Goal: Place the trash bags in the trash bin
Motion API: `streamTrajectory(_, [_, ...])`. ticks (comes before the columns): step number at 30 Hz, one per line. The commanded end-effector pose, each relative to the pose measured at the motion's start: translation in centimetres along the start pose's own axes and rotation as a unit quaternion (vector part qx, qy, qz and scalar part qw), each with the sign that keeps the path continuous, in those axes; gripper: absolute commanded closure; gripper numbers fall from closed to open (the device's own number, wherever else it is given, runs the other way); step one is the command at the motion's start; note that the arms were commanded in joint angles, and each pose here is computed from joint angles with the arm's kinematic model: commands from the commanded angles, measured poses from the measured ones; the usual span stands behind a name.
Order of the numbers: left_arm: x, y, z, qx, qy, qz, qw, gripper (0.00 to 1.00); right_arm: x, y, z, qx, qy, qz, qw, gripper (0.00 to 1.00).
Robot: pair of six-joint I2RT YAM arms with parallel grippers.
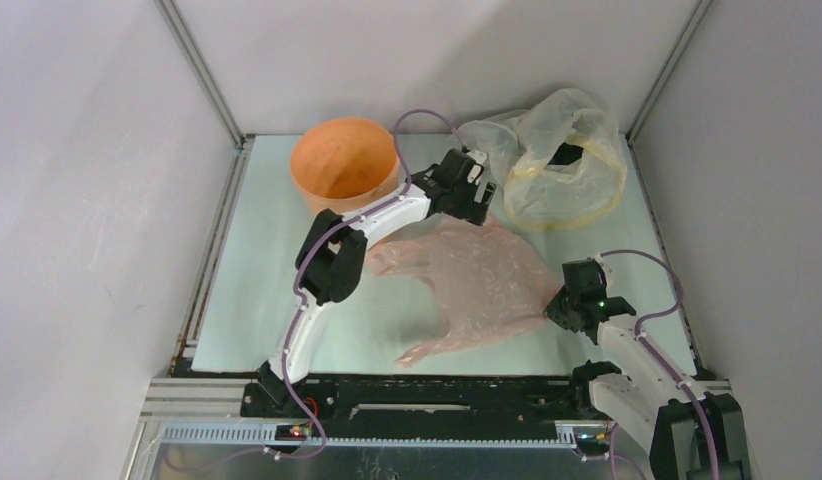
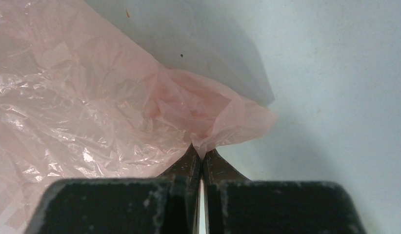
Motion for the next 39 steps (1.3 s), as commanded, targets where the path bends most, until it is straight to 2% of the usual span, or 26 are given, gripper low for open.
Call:
streamTrajectory(1, [-0.4,-1.3,-0.1,-0.075,0.018,0.052,0.996,0.0,1.0,1.0,0.4,0.019,-0.018,0.008,1.0,0.98])
streamTrajectory(7, [-1.6,-2.9,-0.5,-0.151,0.03,0.094,0.984,0.01,1.0,1.3,0.5,0.039,-0.013,0.02,0.999,0.98])
streamTrajectory(13, [-3.3,-3.3,-1.9,-0.155,0.051,0.113,0.98,0.07,1.1,1.8,1.0,0.073,-0.012,0.034,0.997,0.97])
streamTrajectory(18, [-3.8,-5.1,-1.7,-0.172,0.053,0.098,0.979,0.22,1.1,2.4,1.4,0.116,-0.003,0.053,0.992,0.97])
streamTrajectory(23, [-3.7,-7.0,0.3,-0.212,0.019,0.095,0.973,0.4,1.4,3.4,2.0,0.157,0.0,0.072,0.985,0.96])
streamTrajectory(24, [-3.8,-7.4,0.8,-0.229,0.014,0.097,0.968,0.46,1.6,3.6,2.1,0.158,-0.001,0.074,0.985,0.96])
streamTrajectory(28, [-2.6,-7.9,4.1,-0.268,-0.03,0.098,0.958,0.83,2.2,4.3,2.9,0.173,-0.005,0.097,0.98,0.97])
streamTrajectory(31, [-1.3,-7.6,7.7,-0.264,-0.079,0.088,0.957,0.99,2.4,5.2,4.4,0.222,-0.011,0.127,0.967,0.99])
streamTrajectory(39, [-0.4,-6.7,16.8,-0.249,-0.156,0.078,0.953,1.0,2.4,8.5,10.6,0.305,-0.045,0.206,0.929,1.0])
Point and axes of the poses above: each gripper's point midway between its finger pads, its own z axis back along the fingers, its own y axis along the line the jaws close on, x = y × z, the point moved 10 cm from there along z, back along the fingers, and after that the axes turned 6 degrees about -z, right-handed, at the moved point
